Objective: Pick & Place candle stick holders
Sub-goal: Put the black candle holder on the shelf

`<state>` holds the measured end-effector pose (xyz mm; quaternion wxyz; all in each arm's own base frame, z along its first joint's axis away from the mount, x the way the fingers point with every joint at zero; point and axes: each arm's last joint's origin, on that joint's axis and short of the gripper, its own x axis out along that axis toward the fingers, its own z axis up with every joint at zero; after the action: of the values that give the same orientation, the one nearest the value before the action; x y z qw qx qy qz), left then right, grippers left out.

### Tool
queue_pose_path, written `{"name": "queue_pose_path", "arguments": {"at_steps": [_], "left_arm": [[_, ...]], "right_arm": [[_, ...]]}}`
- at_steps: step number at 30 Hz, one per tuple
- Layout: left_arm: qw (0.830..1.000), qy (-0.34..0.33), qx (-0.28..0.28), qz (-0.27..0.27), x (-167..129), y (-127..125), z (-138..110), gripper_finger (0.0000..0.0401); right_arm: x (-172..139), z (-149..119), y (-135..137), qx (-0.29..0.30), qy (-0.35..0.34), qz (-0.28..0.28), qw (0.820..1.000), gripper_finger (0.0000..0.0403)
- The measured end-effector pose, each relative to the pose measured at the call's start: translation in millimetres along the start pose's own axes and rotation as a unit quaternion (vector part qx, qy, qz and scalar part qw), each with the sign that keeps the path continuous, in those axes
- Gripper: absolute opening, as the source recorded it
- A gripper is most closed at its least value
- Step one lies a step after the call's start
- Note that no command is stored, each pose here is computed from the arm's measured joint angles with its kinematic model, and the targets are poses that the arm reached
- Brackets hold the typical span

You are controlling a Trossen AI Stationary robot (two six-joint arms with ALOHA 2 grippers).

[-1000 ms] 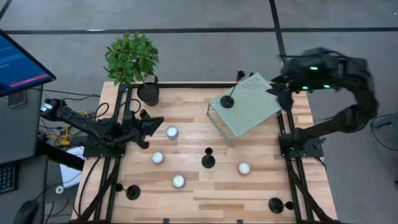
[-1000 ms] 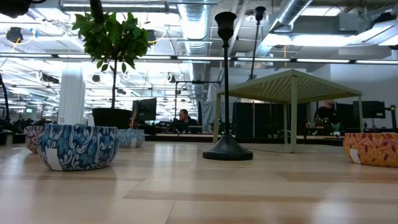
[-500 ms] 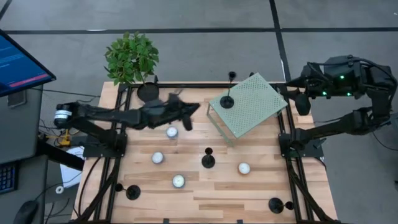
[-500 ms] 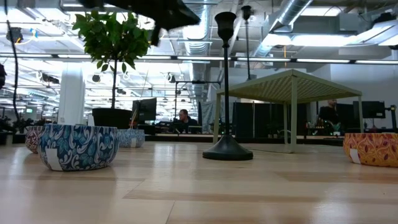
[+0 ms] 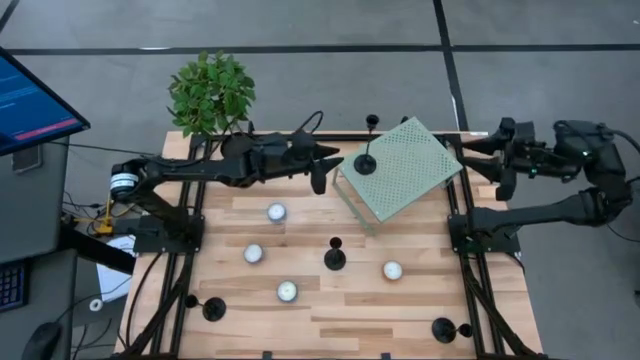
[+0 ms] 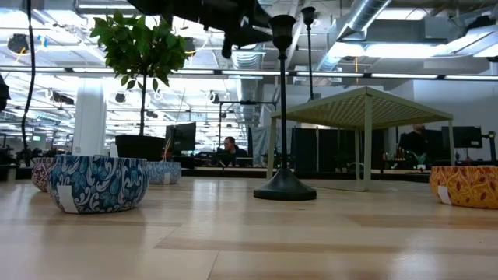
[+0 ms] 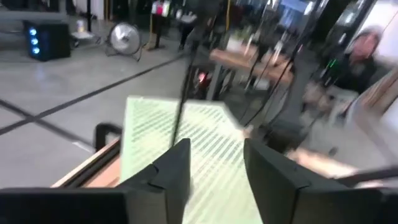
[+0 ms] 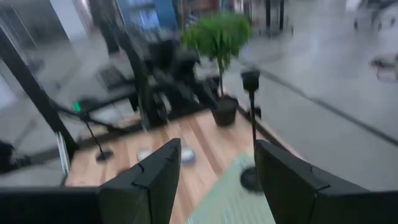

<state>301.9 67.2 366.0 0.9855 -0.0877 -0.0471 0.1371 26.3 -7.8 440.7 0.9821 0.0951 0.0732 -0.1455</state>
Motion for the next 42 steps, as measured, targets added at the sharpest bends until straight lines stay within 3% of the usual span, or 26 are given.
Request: {"name": "queue_pose_path", "arguments": {"at_steps": [10, 26, 33, 37, 42], "left_arm": [[0.998, 0.047, 0.031, 0.028, 44, 19, -27, 0.0204], [0.997, 0.051, 0.061, -0.001, 97, 25, -34, 0.0211], [0.997, 0.043, 0.066, 0.007, 105, 26, -31, 0.0211], [0.997, 0.043, 0.066, 0.011, 105, 28, -31, 0.0191], [0.996, 0.038, 0.078, 0.008, 105, 28, -30, 0.0125]], "right_arm": [[0, -33, -8, 0.016, -0.044, -0.001, 0.999, 0.0196], [1, -32, -7, 0.009, -0.052, 0.004, 0.999, 0.0196], [1, -32, -7, 0.008, -0.051, 0.009, 0.999, 0.0196], [1, -32, -7, 0.008, -0.051, 0.009, 0.999, 0.0196], [1, -32, -7, 0.008, -0.05, 0.009, 0.999, 0.0196]]}}
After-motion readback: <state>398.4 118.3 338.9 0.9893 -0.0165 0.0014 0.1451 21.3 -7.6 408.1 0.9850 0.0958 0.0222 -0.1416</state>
